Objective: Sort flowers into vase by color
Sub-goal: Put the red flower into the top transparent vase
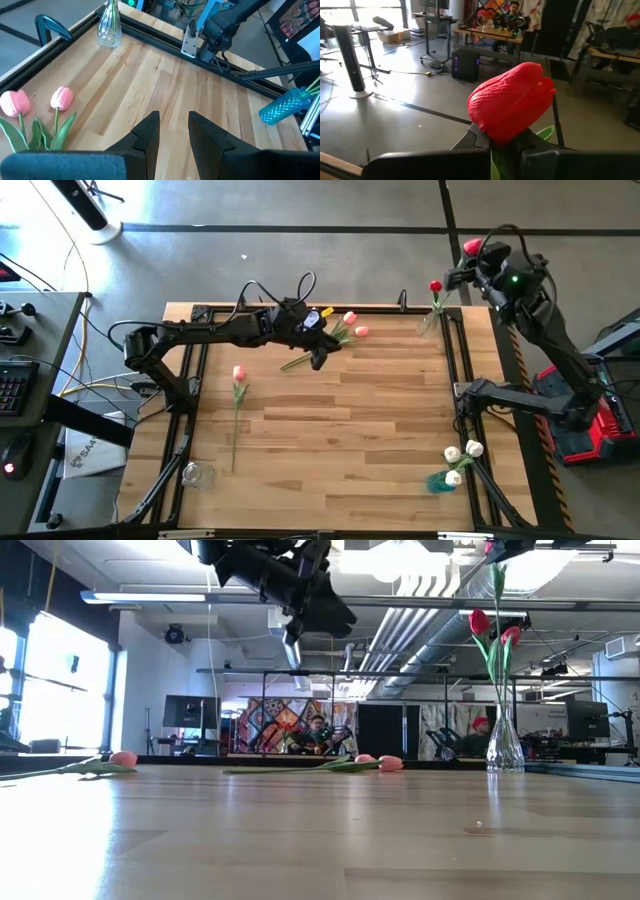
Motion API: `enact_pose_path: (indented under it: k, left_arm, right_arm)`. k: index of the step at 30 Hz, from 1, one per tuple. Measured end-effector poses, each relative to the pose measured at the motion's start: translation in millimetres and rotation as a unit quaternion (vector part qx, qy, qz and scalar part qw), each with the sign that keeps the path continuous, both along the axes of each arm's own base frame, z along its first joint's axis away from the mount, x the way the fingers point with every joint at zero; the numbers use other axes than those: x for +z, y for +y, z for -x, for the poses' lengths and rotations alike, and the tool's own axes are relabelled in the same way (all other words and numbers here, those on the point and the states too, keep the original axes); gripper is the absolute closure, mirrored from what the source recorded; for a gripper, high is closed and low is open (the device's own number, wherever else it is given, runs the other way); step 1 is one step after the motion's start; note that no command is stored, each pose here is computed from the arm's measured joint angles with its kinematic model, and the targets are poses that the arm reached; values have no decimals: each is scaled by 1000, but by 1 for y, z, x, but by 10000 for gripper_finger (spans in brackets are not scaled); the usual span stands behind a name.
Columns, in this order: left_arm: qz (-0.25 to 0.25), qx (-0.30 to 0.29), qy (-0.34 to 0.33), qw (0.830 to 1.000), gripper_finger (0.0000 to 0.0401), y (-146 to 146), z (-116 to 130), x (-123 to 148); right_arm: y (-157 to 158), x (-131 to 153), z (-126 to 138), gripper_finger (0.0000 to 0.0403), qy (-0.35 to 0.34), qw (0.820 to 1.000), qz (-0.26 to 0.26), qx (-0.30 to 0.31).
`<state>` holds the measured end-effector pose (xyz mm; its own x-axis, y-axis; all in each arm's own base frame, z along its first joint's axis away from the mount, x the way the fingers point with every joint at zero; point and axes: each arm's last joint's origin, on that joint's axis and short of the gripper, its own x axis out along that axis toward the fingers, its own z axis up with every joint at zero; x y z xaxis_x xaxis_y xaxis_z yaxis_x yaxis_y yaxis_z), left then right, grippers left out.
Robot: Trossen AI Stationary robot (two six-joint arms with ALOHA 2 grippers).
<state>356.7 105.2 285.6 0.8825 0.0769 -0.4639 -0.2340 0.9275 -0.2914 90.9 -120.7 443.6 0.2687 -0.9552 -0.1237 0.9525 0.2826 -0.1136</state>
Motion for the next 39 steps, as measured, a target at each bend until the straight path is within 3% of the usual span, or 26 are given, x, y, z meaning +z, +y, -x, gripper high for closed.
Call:
enact_pose_path:
  k: [13,28,33,39]
  left_arm:
    - [1,5,5,1000,309,4,2,-1]
    - [-4,18,3,1000,309,14,5,-1]
    - [-4,19,3,1000,309,14,5,-1]
    - [8,48,8,999,309,15,5,-1]
  right_arm:
    - [-2,-1,1,400,0,1000,-3,-13]
    - [-2,-9,1,390,3,999,-41,-23]
    - [-2,-9,1,356,-7,999,-44,-25]
    - [-4,-10,2,253,-28,997,-50,-60]
